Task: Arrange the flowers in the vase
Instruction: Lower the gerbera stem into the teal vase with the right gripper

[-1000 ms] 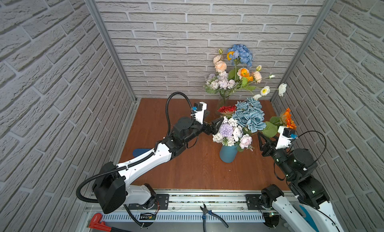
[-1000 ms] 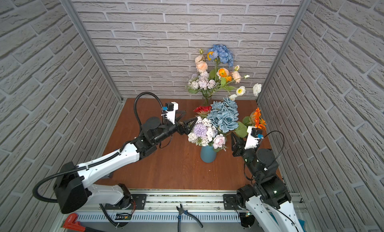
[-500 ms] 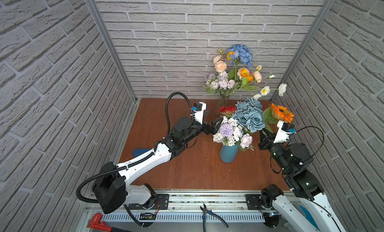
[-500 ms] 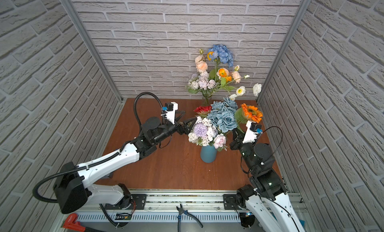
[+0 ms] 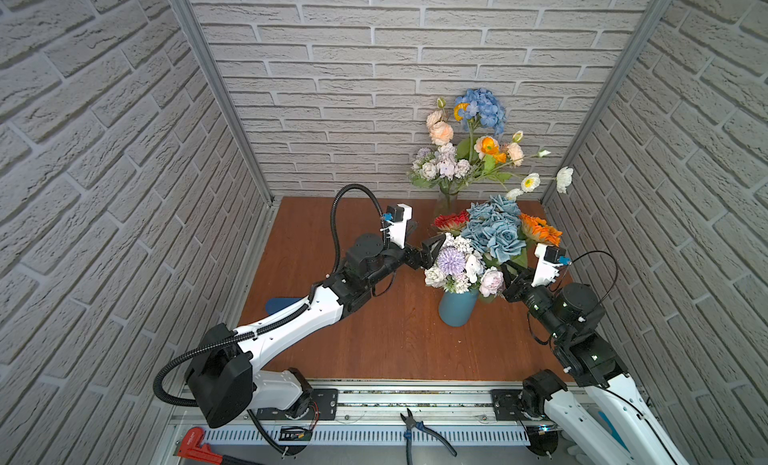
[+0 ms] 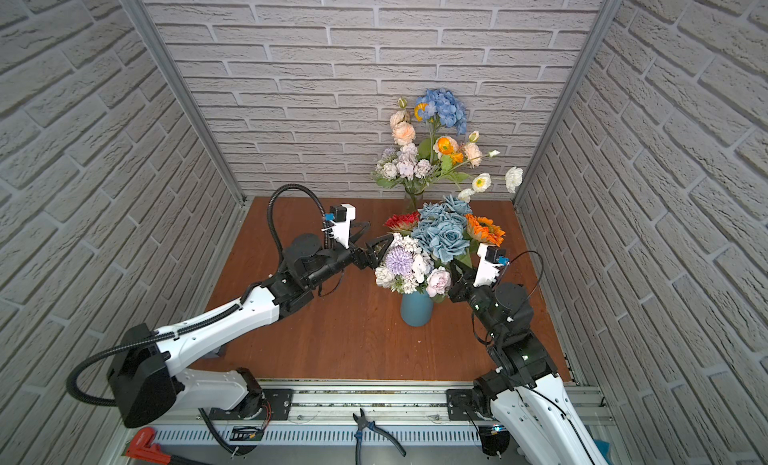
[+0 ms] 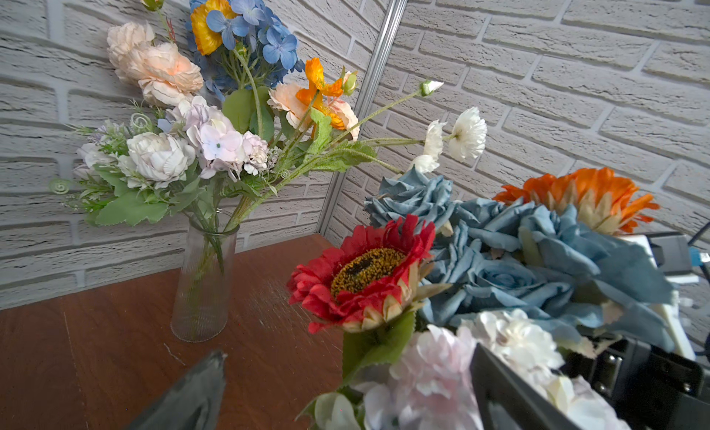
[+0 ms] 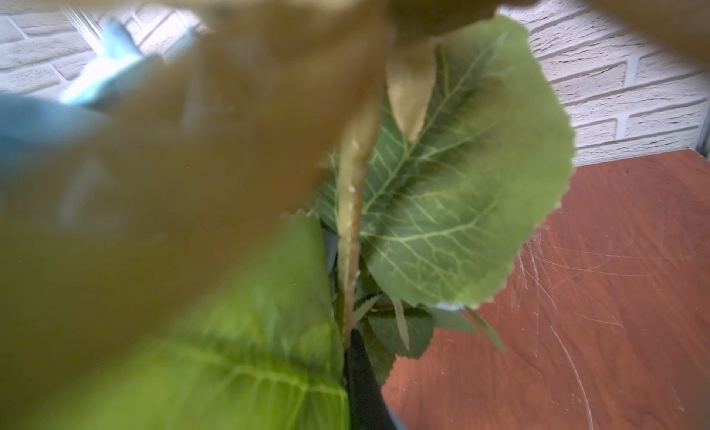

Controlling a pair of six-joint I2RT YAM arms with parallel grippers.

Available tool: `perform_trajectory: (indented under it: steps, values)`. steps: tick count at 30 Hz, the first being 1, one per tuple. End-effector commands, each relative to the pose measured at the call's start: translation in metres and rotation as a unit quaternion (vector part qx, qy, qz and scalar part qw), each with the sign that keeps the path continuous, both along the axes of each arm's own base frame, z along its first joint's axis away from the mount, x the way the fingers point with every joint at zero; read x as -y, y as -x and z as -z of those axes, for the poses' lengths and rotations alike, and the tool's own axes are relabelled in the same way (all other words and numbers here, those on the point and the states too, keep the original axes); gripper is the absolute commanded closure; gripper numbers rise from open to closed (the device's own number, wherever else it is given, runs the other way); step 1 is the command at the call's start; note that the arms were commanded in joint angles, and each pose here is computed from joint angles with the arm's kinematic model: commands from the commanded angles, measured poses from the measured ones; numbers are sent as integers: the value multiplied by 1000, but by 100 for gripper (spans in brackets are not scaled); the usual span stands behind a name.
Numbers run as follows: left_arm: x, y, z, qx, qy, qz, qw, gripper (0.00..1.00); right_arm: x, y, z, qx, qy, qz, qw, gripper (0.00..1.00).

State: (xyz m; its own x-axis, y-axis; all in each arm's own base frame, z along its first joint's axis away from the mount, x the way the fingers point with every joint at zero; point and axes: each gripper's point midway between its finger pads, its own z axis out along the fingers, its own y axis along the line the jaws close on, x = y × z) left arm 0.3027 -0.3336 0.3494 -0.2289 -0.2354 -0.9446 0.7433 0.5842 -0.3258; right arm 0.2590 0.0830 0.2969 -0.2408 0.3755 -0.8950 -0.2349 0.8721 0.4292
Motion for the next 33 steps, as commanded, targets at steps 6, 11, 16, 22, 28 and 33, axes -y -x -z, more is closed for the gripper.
perform_trajectory:
  steps: [6,11,16,22,28,33]
  values:
    - [2,-5,-10,12,20,0,1000,2,-15,13,43,-53,-28,-47,997,93]
    - [6,-6,-7,6,22,5,1000,2,-12,22,35,-33,-23,-48,998,91]
    - [7,-7,-6,3,23,7,1000,2,-20,20,34,-32,-23,-68,997,90]
    - [7,-7,-4,-2,25,9,1000,2,-24,16,46,-55,10,-79,995,88]
    - [3,-8,-5,3,19,-1,1000,2,-11,25,34,-46,18,-52,997,63]
    - [-12,-19,-4,-4,21,-29,999,2,-3,34,34,-63,35,-39,997,56]
